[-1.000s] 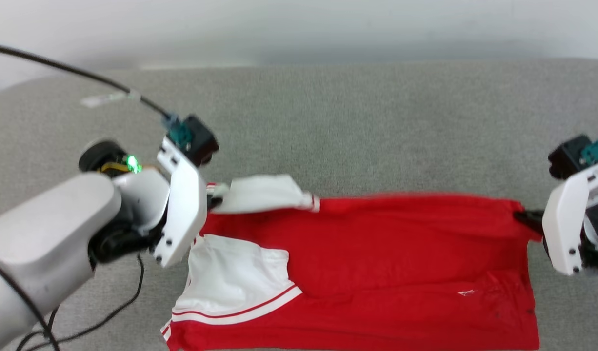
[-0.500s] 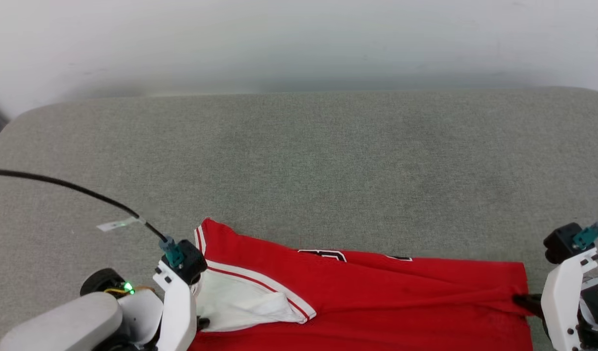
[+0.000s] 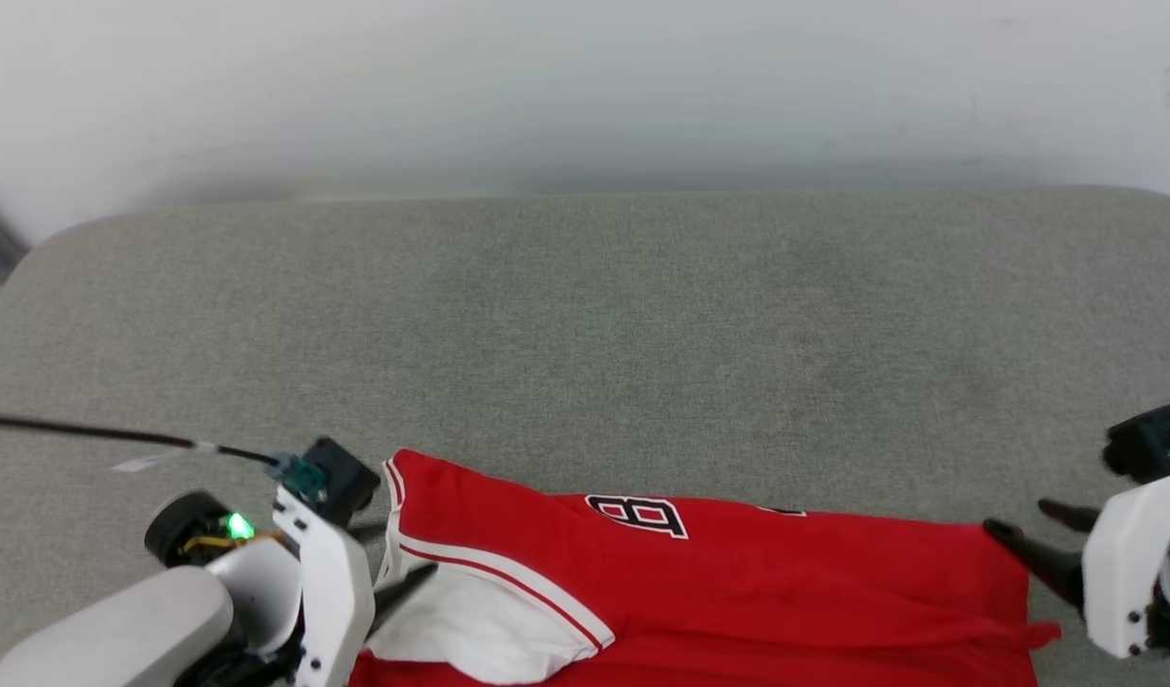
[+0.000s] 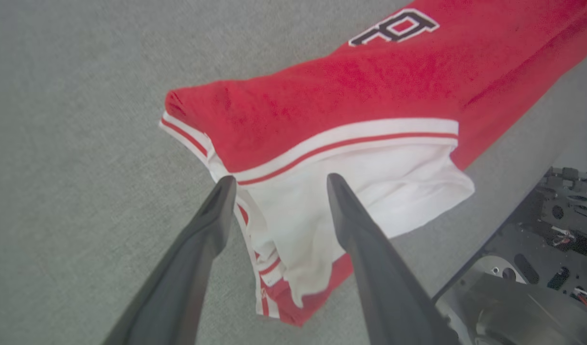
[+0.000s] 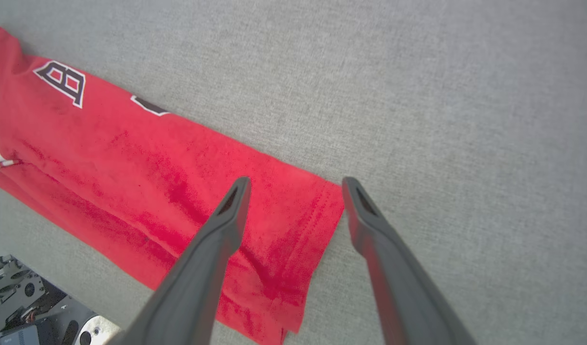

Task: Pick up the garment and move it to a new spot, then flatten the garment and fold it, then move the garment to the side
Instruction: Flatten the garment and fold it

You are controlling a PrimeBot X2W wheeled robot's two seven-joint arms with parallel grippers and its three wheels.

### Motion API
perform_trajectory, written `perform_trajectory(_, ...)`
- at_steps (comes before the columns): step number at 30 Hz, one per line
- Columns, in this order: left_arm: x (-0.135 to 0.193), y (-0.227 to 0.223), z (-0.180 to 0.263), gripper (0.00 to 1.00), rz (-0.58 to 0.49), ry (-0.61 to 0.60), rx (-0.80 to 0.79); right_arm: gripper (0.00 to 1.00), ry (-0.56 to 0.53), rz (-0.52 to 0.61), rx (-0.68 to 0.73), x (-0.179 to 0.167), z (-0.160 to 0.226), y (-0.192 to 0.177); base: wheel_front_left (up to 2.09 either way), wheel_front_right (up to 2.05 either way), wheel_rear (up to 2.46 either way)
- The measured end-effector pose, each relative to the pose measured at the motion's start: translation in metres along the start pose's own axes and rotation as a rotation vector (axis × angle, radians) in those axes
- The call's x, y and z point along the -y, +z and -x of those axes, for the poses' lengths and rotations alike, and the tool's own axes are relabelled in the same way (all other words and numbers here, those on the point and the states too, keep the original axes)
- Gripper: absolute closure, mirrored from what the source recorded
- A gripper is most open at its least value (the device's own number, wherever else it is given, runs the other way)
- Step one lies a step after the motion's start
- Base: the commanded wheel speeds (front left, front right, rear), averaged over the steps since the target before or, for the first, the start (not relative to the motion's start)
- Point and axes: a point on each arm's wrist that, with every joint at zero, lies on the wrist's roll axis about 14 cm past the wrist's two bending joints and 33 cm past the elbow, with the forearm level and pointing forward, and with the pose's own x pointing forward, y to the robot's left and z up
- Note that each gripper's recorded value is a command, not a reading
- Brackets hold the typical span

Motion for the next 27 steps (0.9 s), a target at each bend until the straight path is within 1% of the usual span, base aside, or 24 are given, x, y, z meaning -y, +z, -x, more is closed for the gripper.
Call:
perform_trajectory(1, -0.003, 0.016, 0.004, 0.00, -0.001, 0.023, 0.076, 0.00, -0.004, -0.010, 0.047, 0.002, 0.005, 0.010, 0.00, 0.00, 0.00)
perform_trajectory(3, -0.012, 0.042, 0.012, 0.00, -0.047, 0.091, 0.200, 0.00, -0.016, -0.044, 0.126, 0.009, 0.013, 0.025, 0.00, 0.00, 0.00)
perform_trajectory(5, -0.019, 0.062, 0.019, 0.00, -0.067, 0.150, 0.314, 0.00, -0.037, -0.076, 0.163, 0.017, 0.020, 0.028, 0.00, 0.00, 0.00)
perform_trajectory(7, -0.020, 0.079, 0.024, 0.00, -0.061, 0.190, 0.426, 0.00, -0.062, -0.113, 0.176, 0.027, 0.024, 0.024, 0.00, 0.00, 0.00)
perform_trajectory(11, -0.029, 0.096, 0.033, 0.00, -0.033, 0.291, 0.611, 0.00, -0.081, -0.222, 0.134, 0.035, 0.024, -0.003, 0.00, 0.00, 0.00)
perform_trajectory(14, -0.041, 0.091, 0.036, 0.00, -0.006, 0.386, 0.660, 0.00, -0.076, -0.309, 0.085, 0.034, 0.020, -0.025, 0.00, 0.00, 0.00)
perform_trajectory(17, -0.048, 0.084, 0.038, 0.00, 0.020, 0.470, 0.679, 0.00, -0.054, -0.384, 0.064, 0.027, 0.015, -0.036, 0.00, 0.00, 0.00)
perform_trajectory(18, -0.053, 0.084, 0.046, 0.00, 0.023, 0.555, 0.717, 0.00, -0.030, -0.413, 0.023, 0.017, 0.007, -0.048, 0.00, 0.00, 0.00)
perform_trajectory(22, -0.060, 0.076, 0.055, 0.00, 0.062, 0.665, 0.753, 0.00, -0.005, -0.444, -0.022, 0.005, -0.005, -0.060, 0.00, 0.00, 0.00)
perform_trajectory(27, -0.068, 0.067, 0.071, 0.00, 0.077, 0.782, 0.794, 0.00, 0.027, -0.474, -0.079, -0.008, -0.017, -0.071, 0.00, 0.00, 0.00)
